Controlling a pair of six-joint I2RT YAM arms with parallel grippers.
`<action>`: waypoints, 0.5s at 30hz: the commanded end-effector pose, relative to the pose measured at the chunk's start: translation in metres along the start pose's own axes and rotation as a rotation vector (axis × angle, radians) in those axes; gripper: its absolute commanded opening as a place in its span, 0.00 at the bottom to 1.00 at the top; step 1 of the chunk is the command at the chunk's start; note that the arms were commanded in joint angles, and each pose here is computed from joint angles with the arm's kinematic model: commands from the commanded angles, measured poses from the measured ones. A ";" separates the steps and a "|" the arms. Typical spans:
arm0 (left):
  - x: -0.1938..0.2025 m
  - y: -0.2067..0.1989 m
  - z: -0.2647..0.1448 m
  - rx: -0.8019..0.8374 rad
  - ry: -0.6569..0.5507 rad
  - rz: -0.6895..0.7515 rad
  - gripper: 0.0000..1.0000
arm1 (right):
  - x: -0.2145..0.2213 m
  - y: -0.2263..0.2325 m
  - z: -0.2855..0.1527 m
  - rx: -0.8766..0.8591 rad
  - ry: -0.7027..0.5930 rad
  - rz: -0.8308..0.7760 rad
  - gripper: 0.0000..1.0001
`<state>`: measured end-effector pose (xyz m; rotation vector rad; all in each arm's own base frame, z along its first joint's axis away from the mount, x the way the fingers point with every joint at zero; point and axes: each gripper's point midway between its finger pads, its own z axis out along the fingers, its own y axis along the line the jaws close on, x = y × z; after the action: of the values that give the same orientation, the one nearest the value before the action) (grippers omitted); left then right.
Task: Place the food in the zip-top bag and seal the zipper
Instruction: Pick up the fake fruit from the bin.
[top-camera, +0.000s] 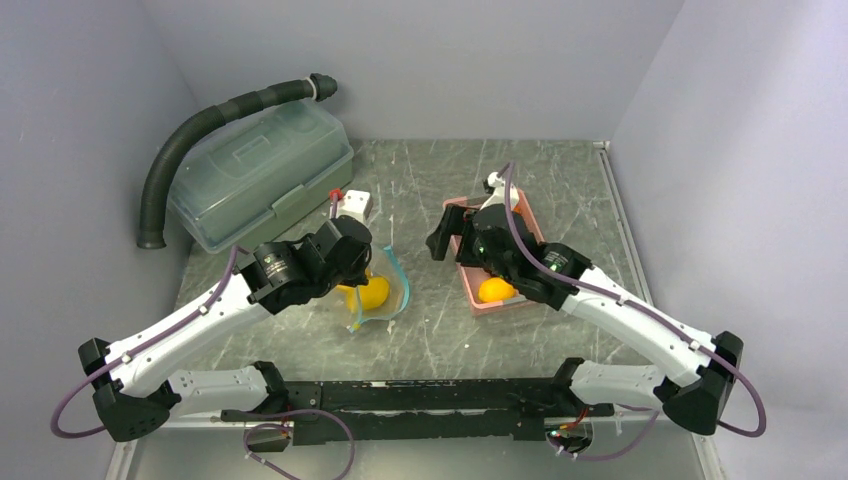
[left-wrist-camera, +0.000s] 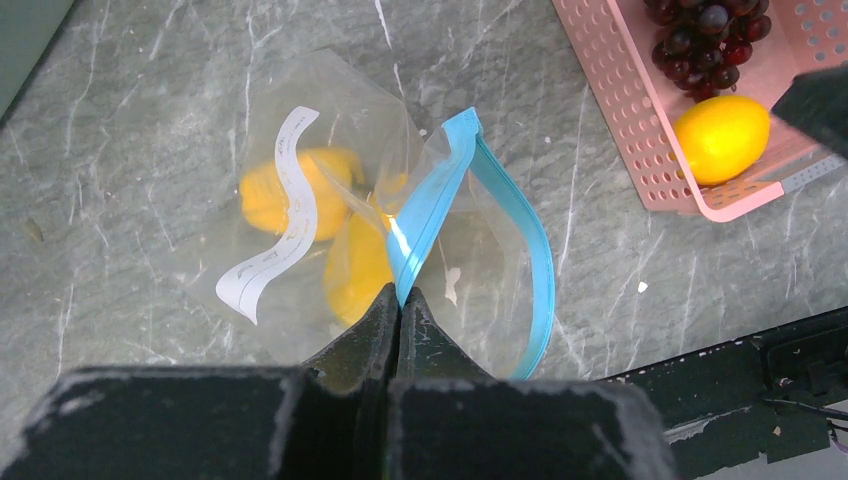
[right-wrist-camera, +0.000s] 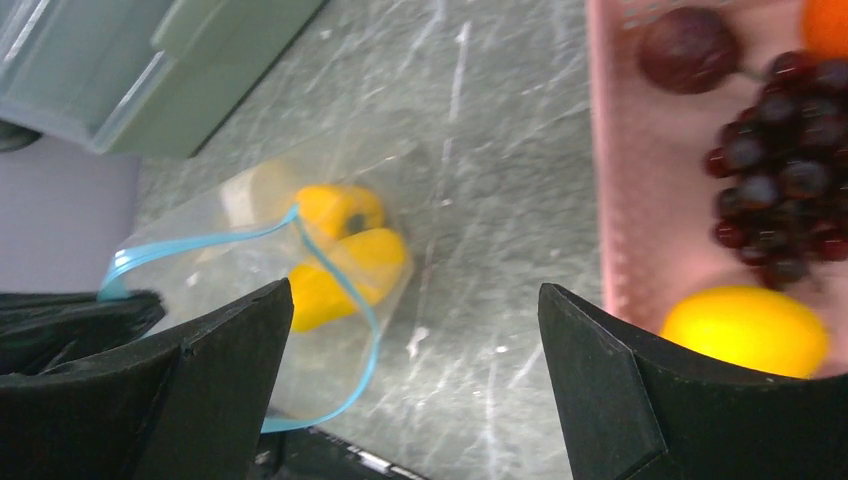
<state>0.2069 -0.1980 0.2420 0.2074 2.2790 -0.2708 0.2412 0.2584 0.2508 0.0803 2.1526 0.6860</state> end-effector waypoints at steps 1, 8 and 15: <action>-0.016 -0.002 -0.009 0.014 -0.053 -0.005 0.00 | -0.031 -0.033 -0.010 0.163 -0.085 -0.127 0.96; -0.017 -0.001 -0.009 0.015 -0.064 -0.001 0.04 | -0.045 -0.077 0.008 0.291 -0.058 -0.172 0.99; -0.017 -0.002 -0.009 0.021 -0.062 0.006 0.04 | -0.062 -0.121 0.032 0.398 -0.036 -0.186 0.99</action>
<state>0.2075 -0.1978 0.2424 0.2227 2.2741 -0.2649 0.3076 0.1628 0.2149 0.1350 2.2110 0.1953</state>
